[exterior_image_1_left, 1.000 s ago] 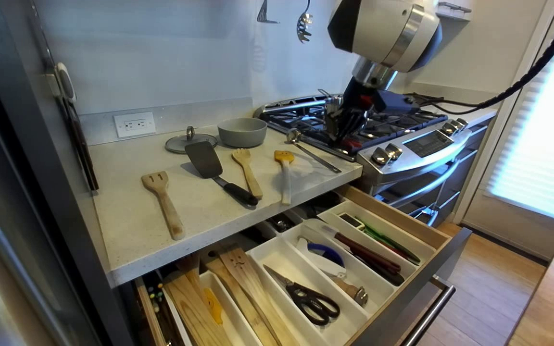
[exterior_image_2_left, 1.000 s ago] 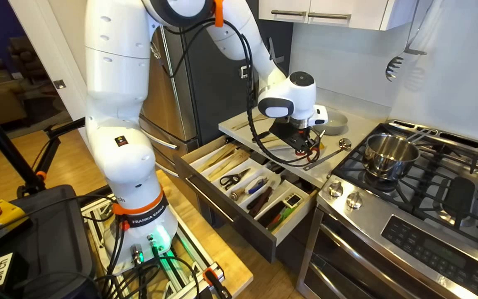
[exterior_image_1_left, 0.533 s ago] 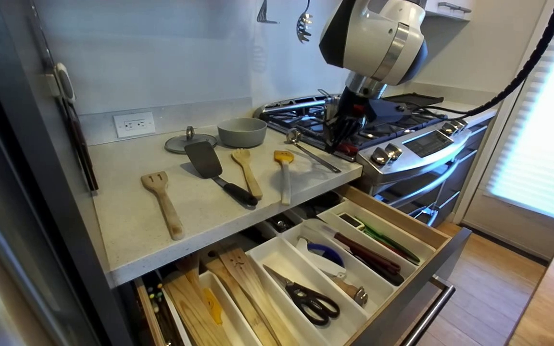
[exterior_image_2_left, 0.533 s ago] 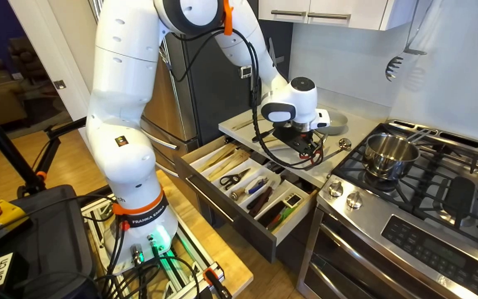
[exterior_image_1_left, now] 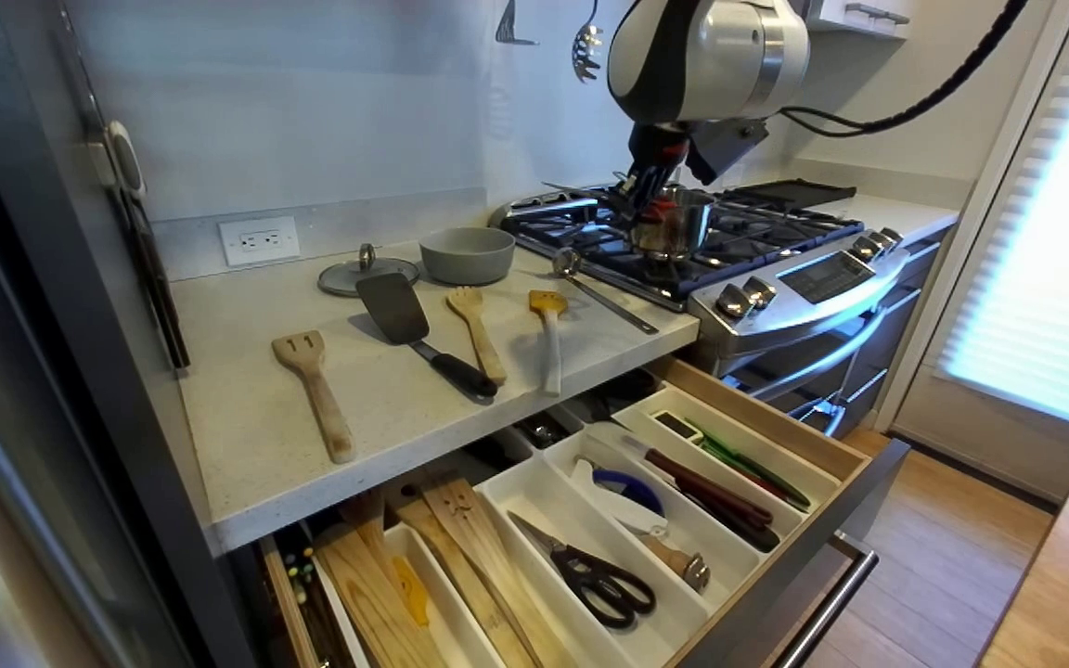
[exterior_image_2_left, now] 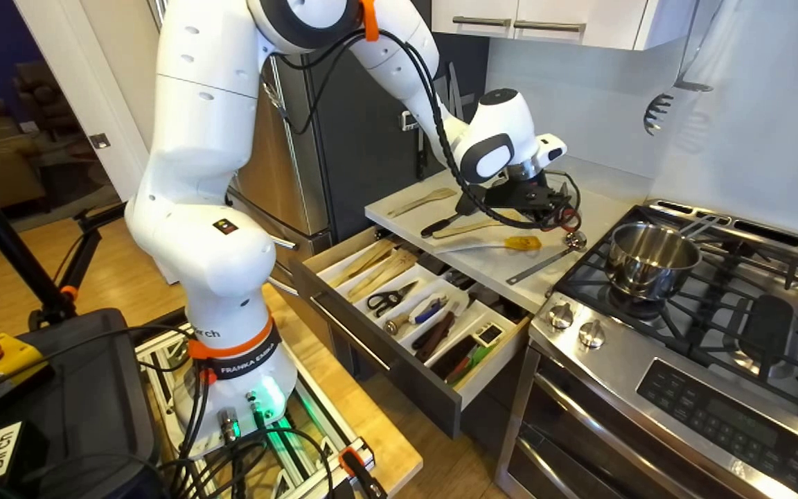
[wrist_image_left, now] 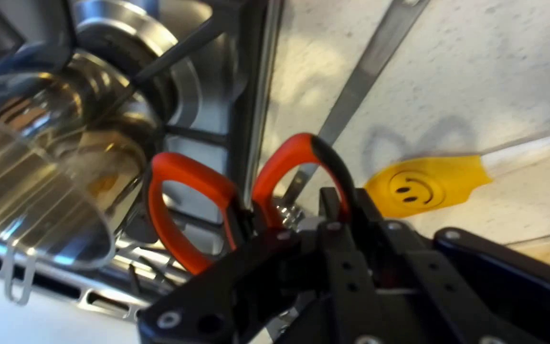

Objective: Remove the scissors from the open drawer and put it in the grey bowl

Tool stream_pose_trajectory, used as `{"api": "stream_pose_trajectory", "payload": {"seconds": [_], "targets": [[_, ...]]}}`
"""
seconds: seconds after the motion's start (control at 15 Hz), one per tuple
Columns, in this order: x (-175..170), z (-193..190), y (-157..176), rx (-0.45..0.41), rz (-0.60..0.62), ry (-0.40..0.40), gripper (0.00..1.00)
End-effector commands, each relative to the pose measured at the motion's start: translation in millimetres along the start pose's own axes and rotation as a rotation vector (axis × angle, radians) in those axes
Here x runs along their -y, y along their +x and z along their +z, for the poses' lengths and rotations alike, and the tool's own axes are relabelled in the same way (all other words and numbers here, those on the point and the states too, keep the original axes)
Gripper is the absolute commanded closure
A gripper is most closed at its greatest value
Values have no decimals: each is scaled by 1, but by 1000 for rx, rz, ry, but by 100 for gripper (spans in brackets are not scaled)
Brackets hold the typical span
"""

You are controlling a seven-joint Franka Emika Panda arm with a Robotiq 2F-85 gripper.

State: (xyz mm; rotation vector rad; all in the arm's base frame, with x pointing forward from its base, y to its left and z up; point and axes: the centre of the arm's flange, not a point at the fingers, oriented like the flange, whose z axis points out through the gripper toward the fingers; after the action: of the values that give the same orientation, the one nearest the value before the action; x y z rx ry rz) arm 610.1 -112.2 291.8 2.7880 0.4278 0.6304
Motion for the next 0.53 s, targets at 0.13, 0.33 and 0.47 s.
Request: {"api": "stream_pose_trajectory", "payload": {"seconds": [0.13, 0.33, 0.47], "targets": [[-2, -5, 30, -37, -16, -53, 90], [-4, 1, 21, -22, -11, -44, 97], [5, 11, 31, -70, -103, -79, 97]]}}
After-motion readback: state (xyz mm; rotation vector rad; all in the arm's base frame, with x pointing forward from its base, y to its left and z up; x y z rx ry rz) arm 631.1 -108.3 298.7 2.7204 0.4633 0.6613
